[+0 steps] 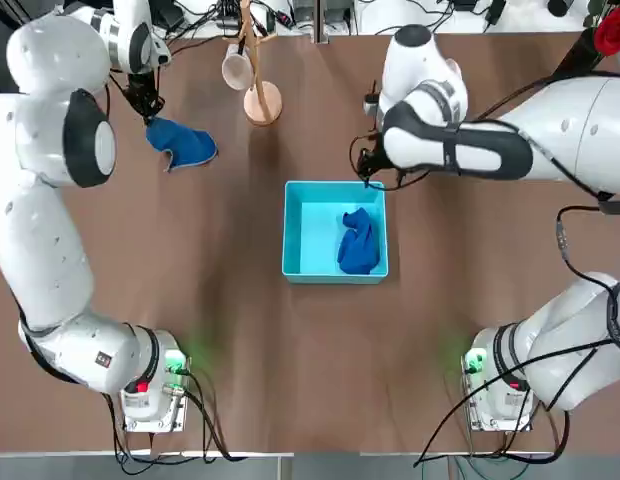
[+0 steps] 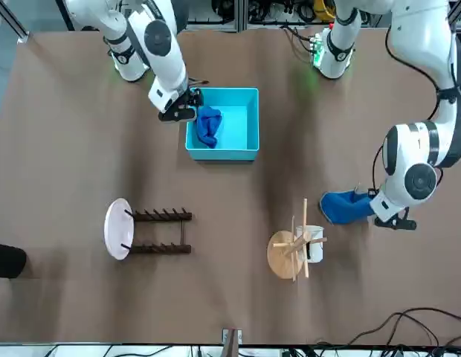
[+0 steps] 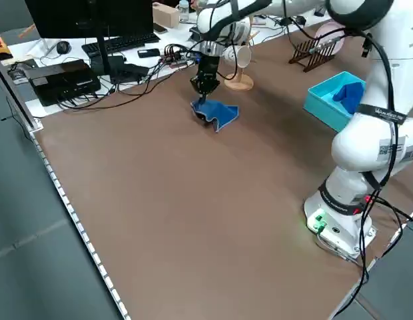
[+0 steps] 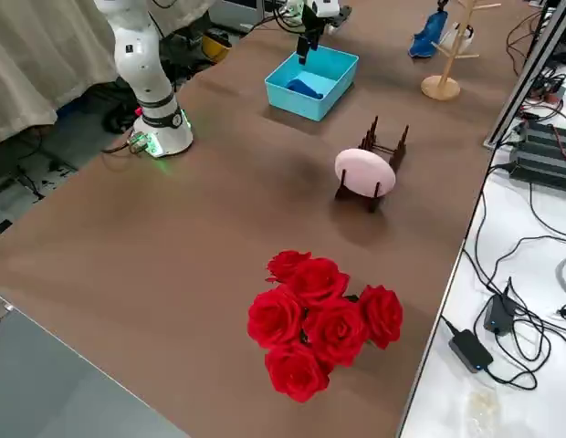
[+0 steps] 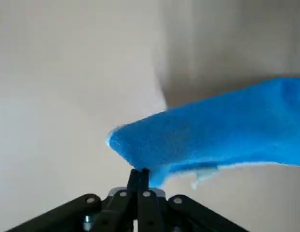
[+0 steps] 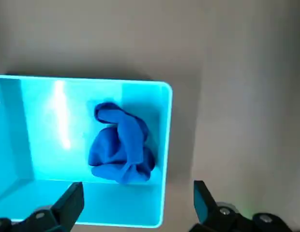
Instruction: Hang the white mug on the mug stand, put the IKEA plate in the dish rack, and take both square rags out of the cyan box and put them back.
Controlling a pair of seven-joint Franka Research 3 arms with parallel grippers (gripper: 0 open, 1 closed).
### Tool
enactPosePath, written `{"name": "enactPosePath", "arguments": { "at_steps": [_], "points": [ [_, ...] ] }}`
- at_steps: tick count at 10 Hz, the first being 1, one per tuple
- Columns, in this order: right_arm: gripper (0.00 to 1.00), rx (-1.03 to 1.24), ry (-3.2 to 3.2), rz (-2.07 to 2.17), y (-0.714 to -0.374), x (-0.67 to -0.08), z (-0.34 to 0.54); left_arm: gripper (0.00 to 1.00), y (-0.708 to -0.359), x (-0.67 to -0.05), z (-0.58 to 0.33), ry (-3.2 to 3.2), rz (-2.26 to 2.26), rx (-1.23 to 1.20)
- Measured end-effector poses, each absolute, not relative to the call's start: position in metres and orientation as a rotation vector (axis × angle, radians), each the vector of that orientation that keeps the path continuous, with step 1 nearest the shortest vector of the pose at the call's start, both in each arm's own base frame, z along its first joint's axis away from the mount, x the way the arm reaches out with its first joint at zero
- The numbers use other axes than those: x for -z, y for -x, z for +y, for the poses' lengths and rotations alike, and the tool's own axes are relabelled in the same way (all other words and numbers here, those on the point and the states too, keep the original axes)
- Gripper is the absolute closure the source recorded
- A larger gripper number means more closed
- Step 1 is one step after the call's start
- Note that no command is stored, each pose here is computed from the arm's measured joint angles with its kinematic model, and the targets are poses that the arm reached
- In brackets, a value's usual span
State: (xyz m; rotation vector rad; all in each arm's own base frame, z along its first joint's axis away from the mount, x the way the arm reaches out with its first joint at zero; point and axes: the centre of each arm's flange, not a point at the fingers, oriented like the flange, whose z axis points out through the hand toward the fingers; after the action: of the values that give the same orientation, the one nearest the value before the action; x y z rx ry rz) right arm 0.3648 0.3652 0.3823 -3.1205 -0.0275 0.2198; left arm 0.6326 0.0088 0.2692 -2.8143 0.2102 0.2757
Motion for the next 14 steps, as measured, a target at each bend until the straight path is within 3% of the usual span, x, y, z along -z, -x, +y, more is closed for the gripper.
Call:
{"name": "enactPosePath", "arguments": {
  "at_steps": [5,8,13,14],
  "points": [
    [0.0,-0.217,3.131,-0.05,-0.33,-0.329,0.391,0.99,-0.64,-0.23,-0.075,2.914,0.186,-0.218],
    [0.0,-0.202,3.135,-0.052,-0.326,-0.289,0.405,0.9,-0.629,-0.206,-0.105,2.941,0.156,-0.24],
    [0.04,-0.204,3.145,-0.039,-0.326,-0.256,0.404,0.17,-0.623,-0.189,-0.118,2.946,0.188,-0.241],
    [0.13,-0.202,3.145,-0.039,-0.326,-0.255,0.404,0.06,-0.623,-0.186,-0.117,2.947,0.189,-0.234]
  ]
}}
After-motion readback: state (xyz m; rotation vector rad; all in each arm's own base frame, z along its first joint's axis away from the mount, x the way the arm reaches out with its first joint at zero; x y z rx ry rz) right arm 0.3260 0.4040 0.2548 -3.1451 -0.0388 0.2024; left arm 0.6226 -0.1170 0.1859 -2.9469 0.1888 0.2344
